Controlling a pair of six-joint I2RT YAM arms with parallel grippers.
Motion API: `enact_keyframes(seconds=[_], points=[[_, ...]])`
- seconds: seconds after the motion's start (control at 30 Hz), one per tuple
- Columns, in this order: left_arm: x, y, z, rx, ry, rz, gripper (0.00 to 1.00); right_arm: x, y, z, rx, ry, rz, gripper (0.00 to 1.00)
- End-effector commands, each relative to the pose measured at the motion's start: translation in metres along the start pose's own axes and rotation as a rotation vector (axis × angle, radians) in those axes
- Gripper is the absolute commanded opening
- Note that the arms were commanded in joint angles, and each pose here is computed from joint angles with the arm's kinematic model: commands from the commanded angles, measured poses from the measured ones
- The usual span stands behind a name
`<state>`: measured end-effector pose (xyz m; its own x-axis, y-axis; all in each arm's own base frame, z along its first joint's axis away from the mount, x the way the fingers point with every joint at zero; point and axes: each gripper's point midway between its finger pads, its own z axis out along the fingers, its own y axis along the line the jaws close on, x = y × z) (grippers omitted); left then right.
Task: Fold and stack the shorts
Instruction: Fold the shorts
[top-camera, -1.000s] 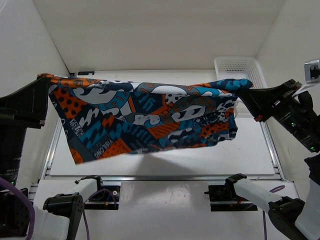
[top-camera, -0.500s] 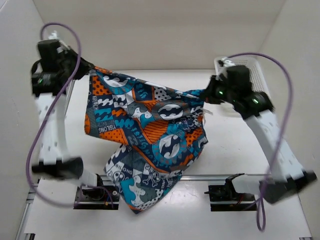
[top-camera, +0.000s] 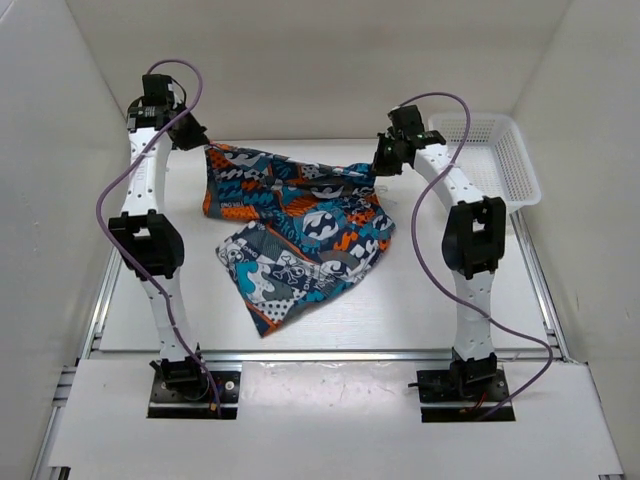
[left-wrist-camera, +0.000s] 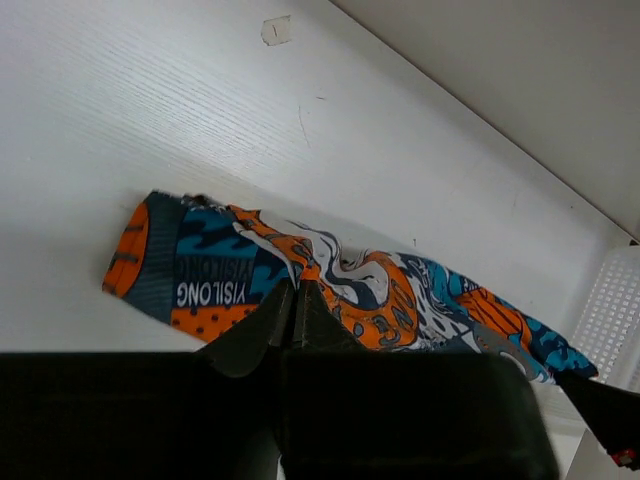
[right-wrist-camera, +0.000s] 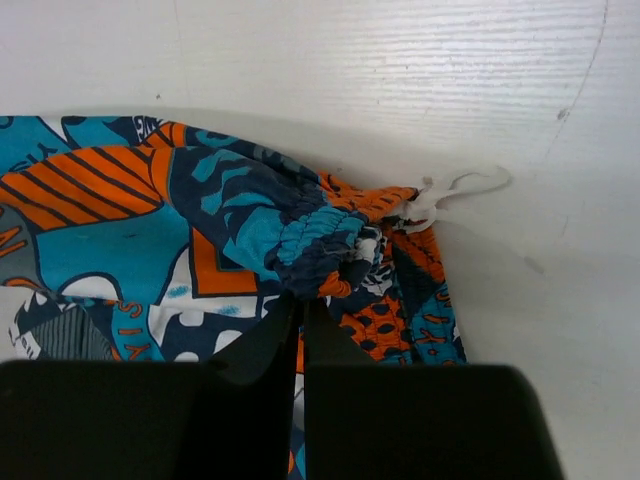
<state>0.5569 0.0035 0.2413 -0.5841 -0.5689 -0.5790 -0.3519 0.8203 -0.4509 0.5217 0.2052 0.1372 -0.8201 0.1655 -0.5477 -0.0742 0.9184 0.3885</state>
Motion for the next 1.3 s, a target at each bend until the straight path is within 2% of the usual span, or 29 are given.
enact_keyframes(seconds=[0.0,0.13,0.2,0.23,0.27,0.3,0.37,0.5,0.6,0.7,0.83,1.0,1.1,1.17,1.2,1.23,1.27], points=[[-0.046,-0.013,-0.041,0.047,-0.156,0.028,0.11,-0.030,0.003,-0.018,-0.024,-0.053,0.013,0.00],[-0.014,-0.025,-0.065,0.069,-0.101,0.070,0.11,-0.015,0.000,-0.028,-0.021,-0.023,0.019,0.00],[0.013,-0.031,-0.091,0.081,-0.071,0.089,0.11,-0.013,-0.001,-0.044,-0.029,-0.031,0.023,0.00],[0.023,-0.032,-0.100,0.085,-0.061,0.096,0.11,0.002,-0.013,-0.044,-0.007,0.005,0.041,0.00],[0.031,-0.044,-0.131,0.124,-0.085,0.116,0.11,0.006,-0.014,-0.047,-0.009,0.001,0.031,0.00],[0.059,-0.032,-0.126,0.097,-0.023,0.120,0.11,0.004,-0.010,-0.061,-0.019,-0.024,0.025,0.00],[0.085,-0.024,-0.139,0.088,0.006,0.134,0.11,0.023,-0.022,-0.065,0.001,0.006,0.041,0.00],[0.168,0.004,-0.165,0.081,0.120,0.096,0.11,0.046,-0.024,-0.091,0.001,0.006,0.050,0.00],[0.212,0.018,-0.180,0.074,0.160,0.069,0.11,0.070,-0.033,-0.101,0.017,0.021,0.055,0.00],[0.243,0.025,-0.194,0.099,0.185,0.063,0.11,0.096,-0.052,-0.112,0.091,0.031,0.070,0.00],[0.298,0.051,-0.196,0.063,0.290,0.020,0.11,0.122,-0.062,-0.132,0.122,0.016,0.078,0.00],[0.340,0.074,-0.197,0.021,0.374,0.013,0.11,0.165,-0.087,-0.131,0.189,0.081,0.080,0.00],[0.364,0.085,-0.196,0.000,0.457,0.006,0.11,0.171,-0.098,-0.124,0.233,0.080,0.090,0.00],[0.378,0.089,-0.198,0.004,0.503,-0.003,0.11,0.171,-0.107,-0.122,0.277,0.079,0.088,0.05],[0.379,0.089,-0.202,0.011,0.511,-0.004,0.12,0.174,-0.108,-0.119,0.283,0.090,0.099,0.12],[0.384,0.092,-0.203,0.006,0.524,0.004,0.16,0.170,-0.106,-0.119,0.280,0.082,0.098,0.22],[0.387,0.093,-0.206,0.000,0.536,0.012,0.22,0.170,-0.106,-0.119,0.280,0.080,0.108,0.53]])
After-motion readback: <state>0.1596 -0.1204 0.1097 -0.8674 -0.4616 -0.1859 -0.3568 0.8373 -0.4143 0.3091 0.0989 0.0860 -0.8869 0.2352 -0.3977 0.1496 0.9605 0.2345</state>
